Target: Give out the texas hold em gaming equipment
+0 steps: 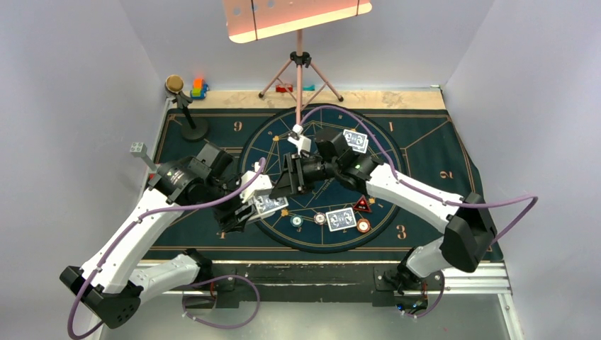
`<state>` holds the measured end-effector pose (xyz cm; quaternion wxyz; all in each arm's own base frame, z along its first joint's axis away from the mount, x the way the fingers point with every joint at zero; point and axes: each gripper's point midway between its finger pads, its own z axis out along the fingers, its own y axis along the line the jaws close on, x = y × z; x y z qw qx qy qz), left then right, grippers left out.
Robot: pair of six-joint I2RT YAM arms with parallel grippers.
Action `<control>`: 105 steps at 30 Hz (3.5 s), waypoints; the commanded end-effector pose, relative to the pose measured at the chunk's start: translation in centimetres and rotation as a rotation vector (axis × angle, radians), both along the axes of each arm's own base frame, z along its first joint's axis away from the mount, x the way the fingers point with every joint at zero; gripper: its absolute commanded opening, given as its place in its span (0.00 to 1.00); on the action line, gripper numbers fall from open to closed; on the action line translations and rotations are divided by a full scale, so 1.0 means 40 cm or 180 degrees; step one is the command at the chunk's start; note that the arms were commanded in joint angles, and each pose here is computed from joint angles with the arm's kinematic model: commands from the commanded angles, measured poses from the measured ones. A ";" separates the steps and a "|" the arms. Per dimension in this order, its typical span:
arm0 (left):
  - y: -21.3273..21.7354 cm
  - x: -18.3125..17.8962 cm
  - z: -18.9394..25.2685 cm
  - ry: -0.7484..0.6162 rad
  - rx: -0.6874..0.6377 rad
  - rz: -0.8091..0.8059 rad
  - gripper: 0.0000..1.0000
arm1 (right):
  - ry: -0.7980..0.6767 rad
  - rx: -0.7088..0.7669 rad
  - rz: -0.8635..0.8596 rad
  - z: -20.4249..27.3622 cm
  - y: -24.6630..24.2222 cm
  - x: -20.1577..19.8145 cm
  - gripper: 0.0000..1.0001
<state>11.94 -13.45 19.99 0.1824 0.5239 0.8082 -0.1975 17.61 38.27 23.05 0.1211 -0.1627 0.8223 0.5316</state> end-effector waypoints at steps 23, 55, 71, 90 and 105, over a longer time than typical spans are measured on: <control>-0.023 0.013 0.049 -0.0178 -0.0223 -0.0051 0.00 | -0.0508 -0.0094 -0.0489 0.124 -0.132 0.085 0.23; -0.020 0.005 0.048 -0.0189 -0.0249 -0.0069 0.00 | -0.0610 -0.0094 -0.0881 0.179 -0.335 0.098 0.00; -0.016 -0.004 0.056 -0.0197 -0.0263 -0.0080 0.00 | 0.0173 -0.1218 -0.1205 -0.344 -0.431 0.112 0.00; -0.023 -0.001 0.055 -0.0177 -0.0281 -0.0094 0.00 | -0.0234 -0.1701 -0.1794 -0.227 -0.523 0.167 0.69; -0.024 0.000 0.053 -0.0164 -0.0273 -0.0095 0.00 | -0.0589 -0.0005 -0.0464 0.150 -0.147 0.064 0.93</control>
